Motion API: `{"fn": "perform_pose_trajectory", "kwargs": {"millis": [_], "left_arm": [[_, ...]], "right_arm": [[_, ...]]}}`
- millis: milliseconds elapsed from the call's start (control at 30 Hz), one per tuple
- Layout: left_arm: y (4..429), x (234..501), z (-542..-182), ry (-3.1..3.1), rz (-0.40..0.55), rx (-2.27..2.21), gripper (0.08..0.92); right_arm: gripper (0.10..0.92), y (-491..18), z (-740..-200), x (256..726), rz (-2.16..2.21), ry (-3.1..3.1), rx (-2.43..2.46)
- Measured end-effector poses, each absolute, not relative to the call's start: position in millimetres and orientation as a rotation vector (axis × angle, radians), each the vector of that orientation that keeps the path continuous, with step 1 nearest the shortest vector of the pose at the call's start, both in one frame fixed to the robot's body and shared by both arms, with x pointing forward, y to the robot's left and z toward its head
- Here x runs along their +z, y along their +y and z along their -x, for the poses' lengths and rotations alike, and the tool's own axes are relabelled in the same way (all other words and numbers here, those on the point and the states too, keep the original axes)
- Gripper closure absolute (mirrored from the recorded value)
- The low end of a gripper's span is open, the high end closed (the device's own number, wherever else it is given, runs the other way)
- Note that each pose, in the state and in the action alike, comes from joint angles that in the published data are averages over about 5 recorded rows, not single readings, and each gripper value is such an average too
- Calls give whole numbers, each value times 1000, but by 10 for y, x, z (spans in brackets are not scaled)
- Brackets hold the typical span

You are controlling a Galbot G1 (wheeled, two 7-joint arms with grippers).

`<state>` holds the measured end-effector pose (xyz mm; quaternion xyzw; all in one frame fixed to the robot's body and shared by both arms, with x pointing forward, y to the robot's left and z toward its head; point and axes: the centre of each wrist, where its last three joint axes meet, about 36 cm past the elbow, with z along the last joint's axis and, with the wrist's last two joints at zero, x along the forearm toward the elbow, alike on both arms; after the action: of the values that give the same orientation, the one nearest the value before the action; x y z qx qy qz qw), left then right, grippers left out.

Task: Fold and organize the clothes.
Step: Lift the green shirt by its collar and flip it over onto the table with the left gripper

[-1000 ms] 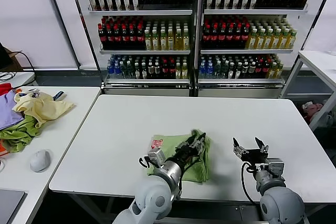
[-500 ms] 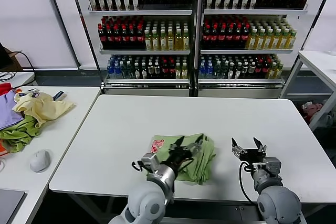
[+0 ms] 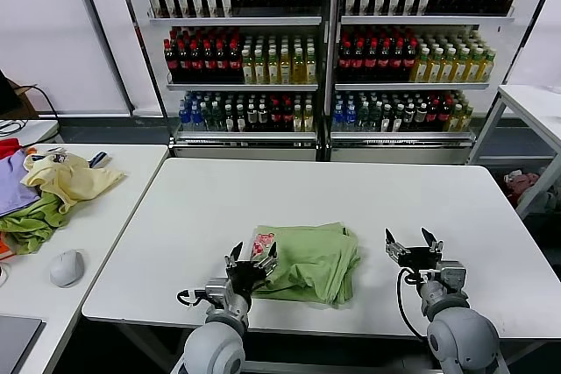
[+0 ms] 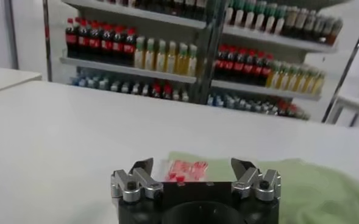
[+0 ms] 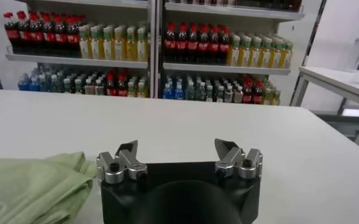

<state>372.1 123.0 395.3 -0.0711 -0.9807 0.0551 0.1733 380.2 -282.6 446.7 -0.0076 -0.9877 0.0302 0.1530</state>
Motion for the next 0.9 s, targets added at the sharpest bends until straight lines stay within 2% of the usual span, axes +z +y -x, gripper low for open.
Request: {"fn": "perform_pose_trajectory", "kwargs": {"millis": [67,167,500,800,900], "left_arm": [[1217,3908,-3716,-2774,185,117,193],[1188,3847,-3723,-2754,167,74,257],[1125,3750,-3753,-2680,160,21,550],[1186,3784,-3775,-2640,171,122,809],[1235,3816,-3775,-2629,170,202,870]], "right_arm": [[200,-2827,-3794,4470,23,-2833,87],[200,-2834,-3782,4481,25,-2835,89],[200,-2837,-3768,4513,25,-2842,94],[200,-2835,-3774,4553,25,-2852,96],[200,-2835,-3770,4568,26,-2855,96]]}}
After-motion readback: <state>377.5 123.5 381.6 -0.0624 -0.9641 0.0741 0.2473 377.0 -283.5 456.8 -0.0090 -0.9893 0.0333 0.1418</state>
